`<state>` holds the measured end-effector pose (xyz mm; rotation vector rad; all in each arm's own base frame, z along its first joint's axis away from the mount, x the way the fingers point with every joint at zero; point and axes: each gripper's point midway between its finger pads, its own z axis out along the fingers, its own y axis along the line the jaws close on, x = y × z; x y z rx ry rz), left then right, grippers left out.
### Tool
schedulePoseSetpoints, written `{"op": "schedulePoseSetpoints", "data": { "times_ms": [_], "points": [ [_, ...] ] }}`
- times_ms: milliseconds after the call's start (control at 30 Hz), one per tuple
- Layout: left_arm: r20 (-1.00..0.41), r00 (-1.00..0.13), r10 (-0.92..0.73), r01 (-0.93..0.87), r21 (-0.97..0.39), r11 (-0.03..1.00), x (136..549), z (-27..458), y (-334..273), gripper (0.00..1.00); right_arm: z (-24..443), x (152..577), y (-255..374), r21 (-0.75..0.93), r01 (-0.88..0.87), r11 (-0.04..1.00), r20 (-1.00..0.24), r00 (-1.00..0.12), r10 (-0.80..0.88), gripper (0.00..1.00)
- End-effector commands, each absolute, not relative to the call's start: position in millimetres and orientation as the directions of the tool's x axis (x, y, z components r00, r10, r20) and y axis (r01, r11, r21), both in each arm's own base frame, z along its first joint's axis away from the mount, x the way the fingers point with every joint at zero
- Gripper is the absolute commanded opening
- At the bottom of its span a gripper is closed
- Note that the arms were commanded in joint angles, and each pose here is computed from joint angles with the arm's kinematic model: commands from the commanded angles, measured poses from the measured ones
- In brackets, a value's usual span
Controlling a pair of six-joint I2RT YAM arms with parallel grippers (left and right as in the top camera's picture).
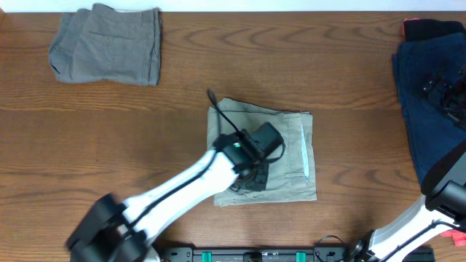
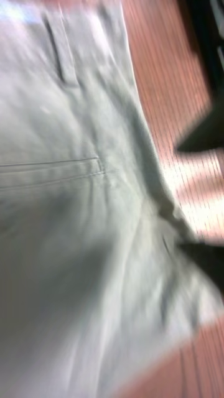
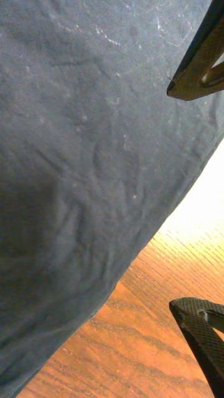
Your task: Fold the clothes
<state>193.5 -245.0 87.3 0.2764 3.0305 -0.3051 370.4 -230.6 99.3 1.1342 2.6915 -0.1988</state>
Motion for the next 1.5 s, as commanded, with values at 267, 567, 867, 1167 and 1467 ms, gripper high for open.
{"op": "schedulePoseSetpoints", "data": {
  "times_ms": [267, 567, 867, 1167, 1467],
  "points": [
    [-0.198, -0.973, -0.118, -0.108, -0.058, 0.992, 262, 112, -119, 0.87, 113, 372, -234, -0.035, 0.731, 0.682, -0.28, -0.662, 0.695, 0.99],
    [0.025, -0.998, -0.05, -0.055, -0.27, 0.961, 263, 74, -111, 0.88, 113, 372, -234, -0.035, 0.731, 0.682, -0.28, -0.662, 0.695, 0.99],
    [0.104, -0.988, 0.117, 0.048, -0.511, 0.858, 267, 37, -146, 0.88, 113, 372, -234, -0.035, 0.731, 0.682, -0.28, -0.662, 0.695, 0.99],
    [0.195, -0.973, 0.127, -0.003, -0.559, 0.829, 264, 3, -156, 0.87, 113, 372, -234, -0.035, 0.731, 0.682, -0.28, -0.662, 0.695, 0.99],
    [0.217, -0.974, 0.065, -0.066, -0.547, 0.835, 269, -2, -157, 0.3, 113, 372, -233, -0.034, 0.73, 0.682, -0.28, -0.662, 0.695, 0.99]
  ]
}}
